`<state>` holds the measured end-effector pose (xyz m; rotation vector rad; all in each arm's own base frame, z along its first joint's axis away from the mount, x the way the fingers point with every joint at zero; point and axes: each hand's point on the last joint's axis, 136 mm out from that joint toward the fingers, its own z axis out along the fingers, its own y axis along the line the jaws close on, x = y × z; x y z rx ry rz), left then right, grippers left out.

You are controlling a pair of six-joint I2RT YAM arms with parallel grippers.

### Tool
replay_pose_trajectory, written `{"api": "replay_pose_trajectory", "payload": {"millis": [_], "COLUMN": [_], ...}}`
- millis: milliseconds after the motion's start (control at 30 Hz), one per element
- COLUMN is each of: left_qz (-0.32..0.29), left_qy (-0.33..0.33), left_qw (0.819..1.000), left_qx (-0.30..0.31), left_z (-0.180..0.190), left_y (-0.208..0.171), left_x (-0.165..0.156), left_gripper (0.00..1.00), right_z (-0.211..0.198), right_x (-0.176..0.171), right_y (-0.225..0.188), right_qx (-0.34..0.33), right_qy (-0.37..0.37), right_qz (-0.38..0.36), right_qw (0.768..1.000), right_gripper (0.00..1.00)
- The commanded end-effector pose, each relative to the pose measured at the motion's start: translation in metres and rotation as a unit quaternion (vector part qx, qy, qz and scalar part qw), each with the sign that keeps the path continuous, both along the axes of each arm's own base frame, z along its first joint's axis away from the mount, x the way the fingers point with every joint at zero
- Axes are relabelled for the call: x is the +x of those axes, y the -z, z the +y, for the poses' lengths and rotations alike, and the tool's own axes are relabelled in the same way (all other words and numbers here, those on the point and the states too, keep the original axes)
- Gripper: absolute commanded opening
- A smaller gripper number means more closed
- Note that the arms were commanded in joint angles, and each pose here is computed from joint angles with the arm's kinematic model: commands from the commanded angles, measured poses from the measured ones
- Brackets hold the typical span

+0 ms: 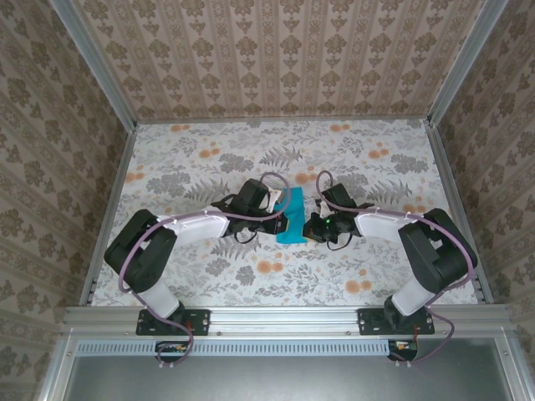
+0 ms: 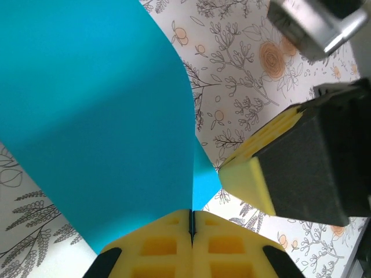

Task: Fold a paper plane with a square sheet of paper (fold left side to right side)
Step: Fold the triangle a second time at the center of the table.

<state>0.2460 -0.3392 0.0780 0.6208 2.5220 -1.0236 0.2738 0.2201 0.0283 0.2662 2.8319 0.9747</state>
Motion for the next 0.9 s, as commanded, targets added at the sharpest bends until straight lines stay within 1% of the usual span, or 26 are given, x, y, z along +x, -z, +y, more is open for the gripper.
{"api": "replay_pose_trajectory", "payload": {"millis": [0,133,400,600,867], "left_qz": [0.019,0.032,0.046,0.042,0.04], "left_qy": [0.0,0.0,0.006,0.0,0.001], "left_qw": [1.0,0.999,0.998,0.998,0.998], "left_qx": [-0.007,0.004,0.039,0.045,0.057], "left_z": [0.001,0.003,0.014,0.019,0.025], "left_y": [0.0,0.006,0.018,0.02,0.025], "left_x": [-0.001,-0.001,0.001,0.009,0.015], "left_gripper": [0.0,0.04,0.06,0.06,0.06], "right_z": [0.003,0.001,-0.011,-0.012,-0.011], "right_x": [0.01,0.005,-0.007,-0.013,-0.013], "right_y": [0.002,0.012,0.031,0.038,0.036], "right_qx": [-0.016,-0.038,-0.08,-0.088,-0.091], "right_qy": [0.0,-0.006,-0.014,-0.024,-0.031], "right_qz": [-0.004,0.013,0.051,0.063,0.064], "right_qw": [1.0,0.999,0.995,0.994,0.993], "right_gripper": [0.08,0.07,0.07,0.07,0.07]}}
